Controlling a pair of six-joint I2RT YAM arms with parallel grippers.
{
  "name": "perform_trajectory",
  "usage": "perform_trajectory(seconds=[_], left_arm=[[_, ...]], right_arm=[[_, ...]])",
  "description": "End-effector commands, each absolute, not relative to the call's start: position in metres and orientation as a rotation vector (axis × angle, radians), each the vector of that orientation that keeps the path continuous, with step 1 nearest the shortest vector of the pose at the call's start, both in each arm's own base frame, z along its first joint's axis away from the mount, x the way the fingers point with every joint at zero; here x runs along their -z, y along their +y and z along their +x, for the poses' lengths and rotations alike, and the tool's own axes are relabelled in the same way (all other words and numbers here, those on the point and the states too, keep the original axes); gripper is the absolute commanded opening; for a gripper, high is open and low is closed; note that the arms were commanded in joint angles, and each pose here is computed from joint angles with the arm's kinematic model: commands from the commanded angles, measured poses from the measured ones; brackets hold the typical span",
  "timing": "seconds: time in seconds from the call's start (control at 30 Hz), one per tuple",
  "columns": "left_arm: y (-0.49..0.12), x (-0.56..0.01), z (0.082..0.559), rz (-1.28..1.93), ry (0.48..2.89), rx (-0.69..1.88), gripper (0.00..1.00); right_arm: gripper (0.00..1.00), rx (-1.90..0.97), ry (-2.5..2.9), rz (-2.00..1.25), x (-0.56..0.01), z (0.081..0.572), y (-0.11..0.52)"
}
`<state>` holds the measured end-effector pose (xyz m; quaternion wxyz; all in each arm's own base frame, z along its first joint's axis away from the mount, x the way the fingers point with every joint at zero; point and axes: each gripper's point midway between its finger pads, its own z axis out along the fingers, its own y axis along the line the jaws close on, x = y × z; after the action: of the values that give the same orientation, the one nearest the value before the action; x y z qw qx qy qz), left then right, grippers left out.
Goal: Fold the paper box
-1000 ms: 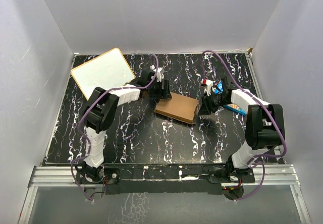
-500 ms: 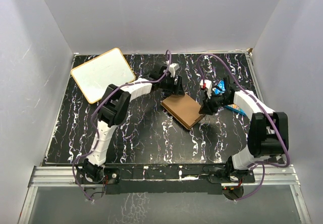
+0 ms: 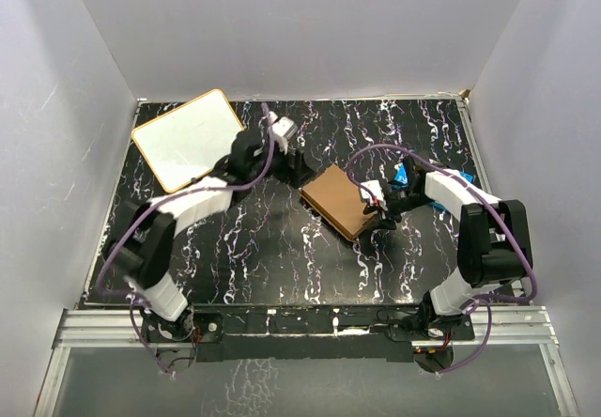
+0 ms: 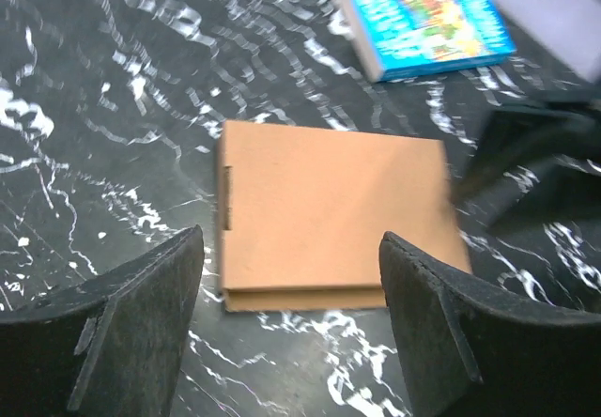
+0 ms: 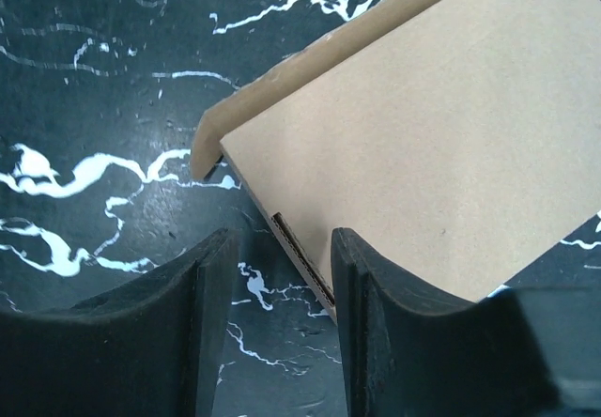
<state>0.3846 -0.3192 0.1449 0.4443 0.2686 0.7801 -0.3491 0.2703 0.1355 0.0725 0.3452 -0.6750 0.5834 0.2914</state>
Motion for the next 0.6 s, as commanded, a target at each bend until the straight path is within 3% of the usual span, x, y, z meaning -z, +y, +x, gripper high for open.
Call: perform_trajectory(seconds=[0.0, 0.33, 0.57], left_arm=[[-0.319, -0.188, 0.327, 0.771, 1.641, 0.934, 0.71], [-0.310, -0.126, 0.263, 0.343, 2.058, 1.209, 0.68], [-0.328, -0.128, 0.230, 0.515, 1.907, 1.284, 0.69]], right_arm=[[0.48, -0.646, 1.259, -1.917, -0.075, 0.280, 0.140], [0.39, -0.635, 1.267, -2.064, -0.041, 0.262, 0.136], [0.37, -0.630, 1.258, -2.070, -0.038, 0.257, 0.142]])
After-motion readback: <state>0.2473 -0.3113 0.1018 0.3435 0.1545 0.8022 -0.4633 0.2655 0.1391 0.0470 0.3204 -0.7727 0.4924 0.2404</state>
